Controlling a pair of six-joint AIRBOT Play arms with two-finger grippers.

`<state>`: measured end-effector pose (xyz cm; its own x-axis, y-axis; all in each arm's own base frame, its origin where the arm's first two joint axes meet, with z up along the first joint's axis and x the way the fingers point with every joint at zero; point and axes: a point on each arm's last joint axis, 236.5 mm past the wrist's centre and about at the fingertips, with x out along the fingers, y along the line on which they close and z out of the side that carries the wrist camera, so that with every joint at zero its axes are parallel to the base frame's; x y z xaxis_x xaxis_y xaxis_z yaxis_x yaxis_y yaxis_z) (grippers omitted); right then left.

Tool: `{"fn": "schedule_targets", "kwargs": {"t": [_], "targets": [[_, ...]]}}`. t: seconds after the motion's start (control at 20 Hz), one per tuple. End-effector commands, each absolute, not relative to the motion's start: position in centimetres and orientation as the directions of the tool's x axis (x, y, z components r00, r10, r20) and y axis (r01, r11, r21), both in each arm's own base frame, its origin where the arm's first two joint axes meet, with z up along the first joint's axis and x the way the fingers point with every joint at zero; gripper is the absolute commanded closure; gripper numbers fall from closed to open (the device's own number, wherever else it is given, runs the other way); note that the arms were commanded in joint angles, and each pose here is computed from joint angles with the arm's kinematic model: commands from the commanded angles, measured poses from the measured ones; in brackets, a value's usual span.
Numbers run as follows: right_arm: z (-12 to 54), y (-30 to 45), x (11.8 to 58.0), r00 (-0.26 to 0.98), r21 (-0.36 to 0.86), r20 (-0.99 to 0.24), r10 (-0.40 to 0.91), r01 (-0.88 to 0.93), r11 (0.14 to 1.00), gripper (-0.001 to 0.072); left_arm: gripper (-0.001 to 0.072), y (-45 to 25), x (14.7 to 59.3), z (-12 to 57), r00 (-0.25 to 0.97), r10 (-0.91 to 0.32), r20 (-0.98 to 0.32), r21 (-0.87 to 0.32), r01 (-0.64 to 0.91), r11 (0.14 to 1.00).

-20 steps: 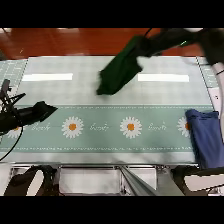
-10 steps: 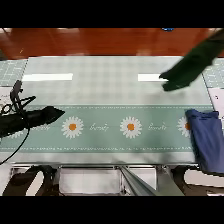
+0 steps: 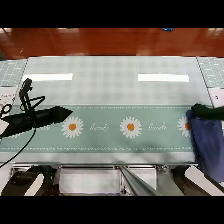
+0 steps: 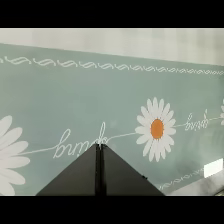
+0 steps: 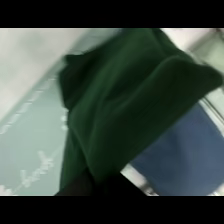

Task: Fold the shirts.

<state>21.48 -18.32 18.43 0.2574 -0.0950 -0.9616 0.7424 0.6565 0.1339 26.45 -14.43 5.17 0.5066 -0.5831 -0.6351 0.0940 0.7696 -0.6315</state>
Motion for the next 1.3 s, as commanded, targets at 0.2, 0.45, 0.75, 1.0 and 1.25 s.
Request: {"fn": "schedule_targets", "kwargs": {"t": [0.2,0.45,0.75,1.0,1.25], "targets": [[11.6,-17.3,8.8,-0.043,-0.081,-0.995,-0.09,0.875,0.477,0.0592,0.0687,-14.1,28.3,2.3,0.485,-0.556,-0.676,-0.624,0.026,0.781],[11.0,-17.3,11.1,0.004,-0.004,-1.0,-0.014,0.852,0.524,0.0304,0.0687,-13.7,28.4,-0.9,0.407,-0.549,-0.73,-0.592,0.025,0.805],[19.6,-9.0,35.0,0.681,0.683,-0.648,0.342,0.32,0.656,0.0681,0.0687,-10.5,36.2,8.0,0.601,-0.498,-0.625,-0.577,0.074,0.813],[9.7,5.3,41.1,0.427,0.21,-0.877,0.22,-0.07,0.975,0.0692,0.0689,-11.3,39.1,9.6,0.506,-0.386,-0.771,-0.365,0.145,0.92],[3.3,2.6,38.6,0.19,-0.122,-0.976,-0.11,-0.052,0.991,0.0692,0.0687,-8.6,36.8,6.1,0.36,-0.269,-0.893,-0.259,0.078,0.963]]}}
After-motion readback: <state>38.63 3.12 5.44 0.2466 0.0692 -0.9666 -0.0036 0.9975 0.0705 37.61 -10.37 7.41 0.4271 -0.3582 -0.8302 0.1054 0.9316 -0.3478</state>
